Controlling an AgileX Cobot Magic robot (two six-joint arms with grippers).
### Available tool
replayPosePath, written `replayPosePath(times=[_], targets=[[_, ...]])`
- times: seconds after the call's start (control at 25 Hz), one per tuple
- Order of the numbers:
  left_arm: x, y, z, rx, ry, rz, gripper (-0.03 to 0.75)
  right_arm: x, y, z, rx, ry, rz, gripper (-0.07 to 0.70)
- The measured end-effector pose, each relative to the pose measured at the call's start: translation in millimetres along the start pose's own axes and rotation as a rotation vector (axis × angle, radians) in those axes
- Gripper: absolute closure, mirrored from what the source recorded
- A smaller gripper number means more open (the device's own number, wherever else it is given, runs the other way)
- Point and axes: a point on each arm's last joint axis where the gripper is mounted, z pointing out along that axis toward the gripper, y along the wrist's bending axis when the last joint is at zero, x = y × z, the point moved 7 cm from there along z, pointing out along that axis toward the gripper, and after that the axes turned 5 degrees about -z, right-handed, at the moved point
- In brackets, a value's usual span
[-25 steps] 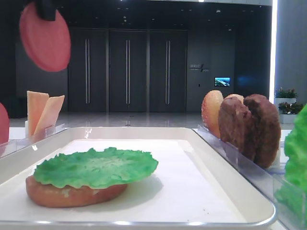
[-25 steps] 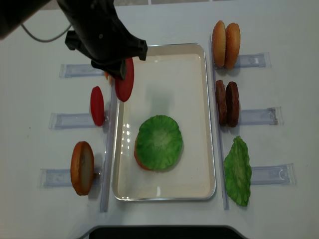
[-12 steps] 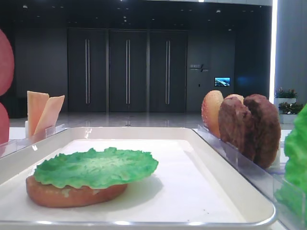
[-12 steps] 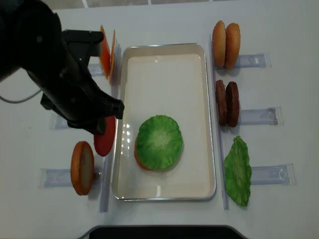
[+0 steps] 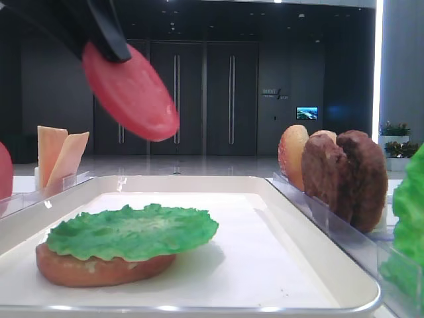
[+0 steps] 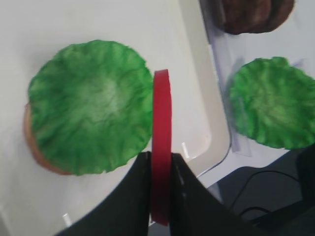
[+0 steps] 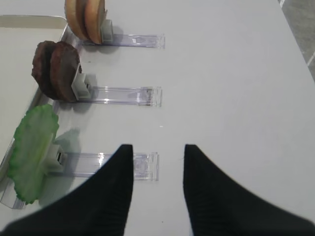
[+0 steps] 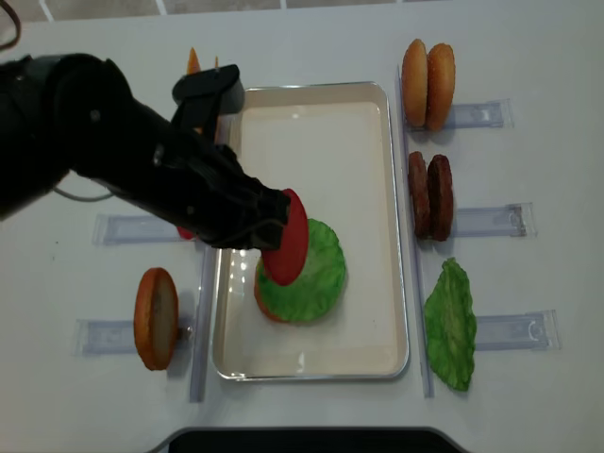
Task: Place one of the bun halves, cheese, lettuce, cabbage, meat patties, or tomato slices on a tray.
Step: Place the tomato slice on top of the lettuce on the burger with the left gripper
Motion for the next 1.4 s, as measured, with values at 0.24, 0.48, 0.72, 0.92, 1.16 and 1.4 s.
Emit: replayPosePath(times=[0.24, 0.48, 0.72, 0.92, 1.16, 1.4], targets=[[-5, -8.4, 2, 0.308, -0.064, -0.063, 0.658, 0, 0, 0, 0.000, 0.000, 0.000, 0.388], [9, 12.7, 9, 0.398, -0.074, -0.123, 0.658, 0, 0, 0, 0.000, 0.000, 0.000, 0.388], [25, 17.6, 16, 0.415, -0.058, -0.106, 0.658, 0, 0, 0, 0.000, 0.000, 0.000, 0.388], [31, 29.4, 29, 0.449, -0.033, -0.160, 0.658, 0, 0, 0, 0.000, 0.000, 0.000, 0.388], [26, 40.1, 42, 0.520, 0.000, -0.234, 0.658, 0, 0, 0, 0.000, 0.000, 0.000, 0.388], [30, 47.0, 48, 0.489, 0.019, -0.219, 0.658, 0, 0, 0, 0.000, 0.000, 0.000, 0.388]])
